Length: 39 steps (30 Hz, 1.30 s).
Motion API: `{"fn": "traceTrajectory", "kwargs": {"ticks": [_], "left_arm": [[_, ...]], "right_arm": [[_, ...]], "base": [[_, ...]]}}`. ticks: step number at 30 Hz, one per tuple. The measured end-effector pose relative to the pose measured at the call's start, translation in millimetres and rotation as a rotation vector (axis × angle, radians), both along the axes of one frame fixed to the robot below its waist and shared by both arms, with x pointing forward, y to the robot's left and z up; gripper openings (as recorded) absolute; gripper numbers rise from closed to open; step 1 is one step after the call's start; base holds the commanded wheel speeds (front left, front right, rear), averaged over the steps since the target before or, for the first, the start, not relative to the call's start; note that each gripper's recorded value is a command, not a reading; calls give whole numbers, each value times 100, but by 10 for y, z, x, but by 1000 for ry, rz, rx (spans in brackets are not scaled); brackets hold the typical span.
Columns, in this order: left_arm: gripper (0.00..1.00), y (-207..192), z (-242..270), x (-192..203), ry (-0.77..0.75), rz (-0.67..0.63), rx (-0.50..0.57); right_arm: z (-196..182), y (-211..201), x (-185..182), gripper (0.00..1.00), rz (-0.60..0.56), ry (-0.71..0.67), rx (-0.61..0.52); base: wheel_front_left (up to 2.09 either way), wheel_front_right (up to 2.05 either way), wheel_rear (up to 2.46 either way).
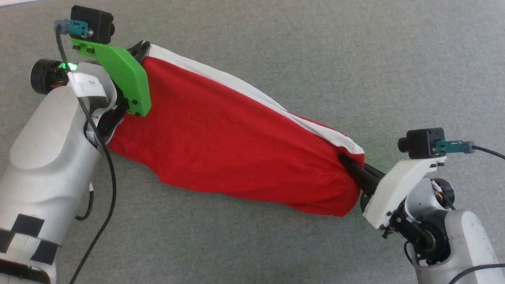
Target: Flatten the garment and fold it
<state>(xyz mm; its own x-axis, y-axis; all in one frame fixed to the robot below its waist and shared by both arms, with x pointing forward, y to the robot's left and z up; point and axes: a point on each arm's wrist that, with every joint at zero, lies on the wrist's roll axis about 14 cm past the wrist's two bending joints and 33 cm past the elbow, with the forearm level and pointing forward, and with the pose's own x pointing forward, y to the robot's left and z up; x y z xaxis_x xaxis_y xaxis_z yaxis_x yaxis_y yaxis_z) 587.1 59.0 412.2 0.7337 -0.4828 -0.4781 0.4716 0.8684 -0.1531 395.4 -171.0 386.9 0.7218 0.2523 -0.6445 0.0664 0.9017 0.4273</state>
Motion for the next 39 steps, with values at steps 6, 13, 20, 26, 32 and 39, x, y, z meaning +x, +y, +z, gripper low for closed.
{"fn": "traceTrajectory", "kwargs": {"ticks": [6, 13, 20, 26, 32, 39], "left_arm": [[0, -62, -292, 55, 39, -5, 8], [100, 20, -123, 215, -64, 69, -69], [100, 123, 575, 249, -326, 82, -135], [100, 478, 864, -123, -483, 123, -92], [100, 903, 841, -709, -501, 208, -28], [100, 1276, 760, -1253, -449, 357, -26]], "right_arm": [[-117, 29, 1, 0, 7, 24, -1], [-18, 79, 87, 100, 0, -36, 22], [218, -109, -34, 100, -18, -104, -102], [442, -270, -316, 100, 6, -90, -276], [456, 42, -525, 100, 124, -37, -273], [270, 277, -402, 100, 211, -6, -260]], "base": [[0, 0, 0], [0, 0, 0], [0, 0, 0], [0, 0, 0], [0, 0, 0], [0, 0, 0]]}}
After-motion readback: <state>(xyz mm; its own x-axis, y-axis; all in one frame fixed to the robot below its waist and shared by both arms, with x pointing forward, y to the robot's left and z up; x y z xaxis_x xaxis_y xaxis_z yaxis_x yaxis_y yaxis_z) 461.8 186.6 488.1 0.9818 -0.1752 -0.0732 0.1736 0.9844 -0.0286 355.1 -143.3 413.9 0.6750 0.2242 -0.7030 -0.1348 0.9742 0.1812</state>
